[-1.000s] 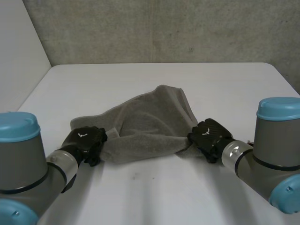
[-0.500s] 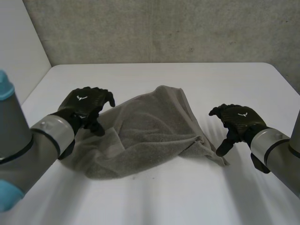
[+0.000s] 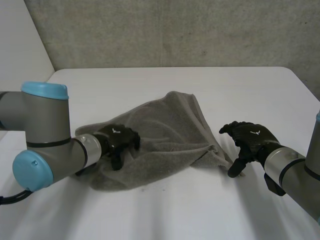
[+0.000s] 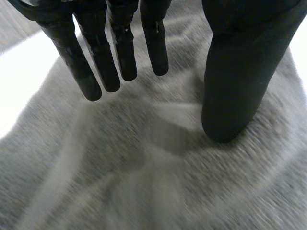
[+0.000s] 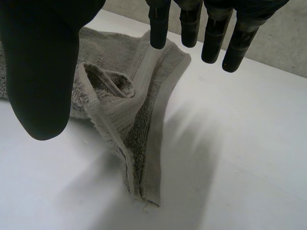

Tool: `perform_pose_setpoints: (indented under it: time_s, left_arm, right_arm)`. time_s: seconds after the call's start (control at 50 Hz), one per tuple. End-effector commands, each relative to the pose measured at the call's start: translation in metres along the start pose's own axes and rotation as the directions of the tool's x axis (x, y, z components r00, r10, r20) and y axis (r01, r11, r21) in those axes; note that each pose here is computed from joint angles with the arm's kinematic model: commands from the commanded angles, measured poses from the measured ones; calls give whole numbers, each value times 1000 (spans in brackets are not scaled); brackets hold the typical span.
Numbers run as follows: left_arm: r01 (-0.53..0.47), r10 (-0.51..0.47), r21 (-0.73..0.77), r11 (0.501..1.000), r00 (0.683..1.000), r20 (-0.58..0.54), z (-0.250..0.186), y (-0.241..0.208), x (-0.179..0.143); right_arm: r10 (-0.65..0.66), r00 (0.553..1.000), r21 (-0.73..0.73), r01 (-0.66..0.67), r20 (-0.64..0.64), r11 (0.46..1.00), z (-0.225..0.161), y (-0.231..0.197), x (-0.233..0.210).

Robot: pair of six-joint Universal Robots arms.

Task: Fold the laundry

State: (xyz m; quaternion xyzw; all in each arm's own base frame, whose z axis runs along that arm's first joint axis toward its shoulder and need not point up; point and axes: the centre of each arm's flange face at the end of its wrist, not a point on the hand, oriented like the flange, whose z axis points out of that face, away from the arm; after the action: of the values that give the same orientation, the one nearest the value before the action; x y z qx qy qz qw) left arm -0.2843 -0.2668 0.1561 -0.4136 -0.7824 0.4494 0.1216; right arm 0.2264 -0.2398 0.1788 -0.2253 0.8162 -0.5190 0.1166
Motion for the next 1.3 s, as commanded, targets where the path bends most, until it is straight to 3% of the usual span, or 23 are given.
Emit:
perform_pose_setpoints:
  time_s: [0.02, 0.26, 0.46, 0.68, 0.96, 1.3]
  left_arm:
    - [11, -13, -78, 997, 1000, -27, 1, 14, 6]
    - [-57, 55, -84, 995, 998, -29, 2, 16, 6]
    - [-83, 82, 3, 997, 992, 99, -12, -10, -7]
    - [-104, 94, 62, 993, 984, 149, -36, -26, -10]
    - [-96, 89, 42, 994, 985, 147, -46, -13, -6]
    - [-115, 103, 74, 991, 983, 152, -27, -5, -6]
  right_arm:
    - [-22, 1000, 2, 22, 1, 1000, 1, 1, -1]
    - [-35, 999, 2, 35, -2, 999, 2, 2, 0]
    - [-75, 997, 19, 76, -10, 997, 4, 1, 0]
    - [-72, 997, 23, 73, -6, 997, 5, -3, 1]
    - [-82, 997, 14, 82, 2, 997, 7, 0, 0]
    - [-82, 997, 1, 82, 1, 997, 8, 6, 0]
